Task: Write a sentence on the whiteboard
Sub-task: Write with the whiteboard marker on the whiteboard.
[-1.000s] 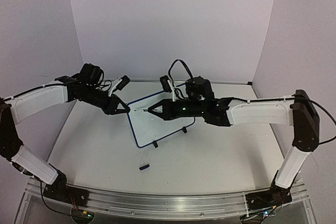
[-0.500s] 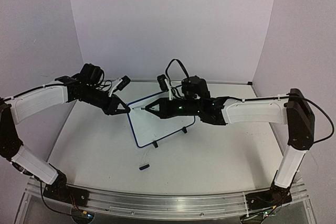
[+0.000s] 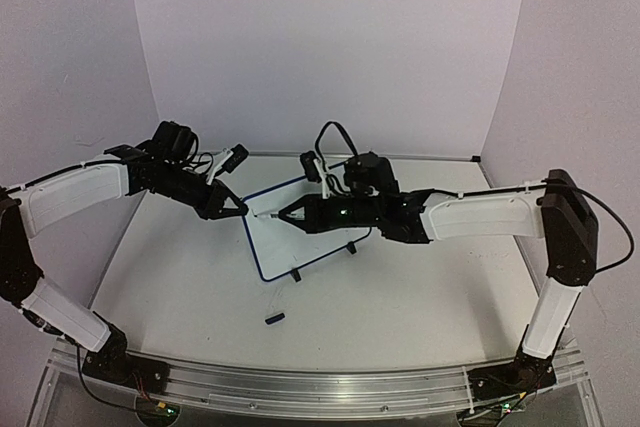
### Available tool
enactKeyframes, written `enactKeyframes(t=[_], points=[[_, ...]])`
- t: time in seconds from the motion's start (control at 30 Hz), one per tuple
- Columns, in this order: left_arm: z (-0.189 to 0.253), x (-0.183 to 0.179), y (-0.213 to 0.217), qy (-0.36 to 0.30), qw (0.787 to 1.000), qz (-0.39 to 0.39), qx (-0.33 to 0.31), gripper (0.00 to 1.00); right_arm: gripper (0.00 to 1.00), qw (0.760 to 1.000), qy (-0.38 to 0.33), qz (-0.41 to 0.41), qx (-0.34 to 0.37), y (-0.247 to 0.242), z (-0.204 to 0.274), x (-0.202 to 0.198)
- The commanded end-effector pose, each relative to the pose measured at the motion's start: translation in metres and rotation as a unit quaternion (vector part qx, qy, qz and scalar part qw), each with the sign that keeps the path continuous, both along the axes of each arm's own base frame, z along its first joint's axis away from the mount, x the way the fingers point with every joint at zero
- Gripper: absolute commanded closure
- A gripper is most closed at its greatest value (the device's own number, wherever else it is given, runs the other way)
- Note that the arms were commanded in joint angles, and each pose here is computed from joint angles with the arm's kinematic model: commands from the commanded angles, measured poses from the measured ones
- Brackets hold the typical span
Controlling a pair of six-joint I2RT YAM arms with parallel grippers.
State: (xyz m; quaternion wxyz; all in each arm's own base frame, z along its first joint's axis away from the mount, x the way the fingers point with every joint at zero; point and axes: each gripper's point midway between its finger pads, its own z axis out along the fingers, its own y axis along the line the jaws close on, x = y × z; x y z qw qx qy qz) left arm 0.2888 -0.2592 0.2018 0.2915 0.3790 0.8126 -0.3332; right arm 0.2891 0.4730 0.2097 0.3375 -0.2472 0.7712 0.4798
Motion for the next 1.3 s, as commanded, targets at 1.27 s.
enactKeyframes(t=[1.27], points=[[0.010,-0.008,0.001,-0.010,1.000,-0.004,-0.005,1.00,1.00,0.999,-0.035,0.014,0.034,0.003,0.034,-0.006]])
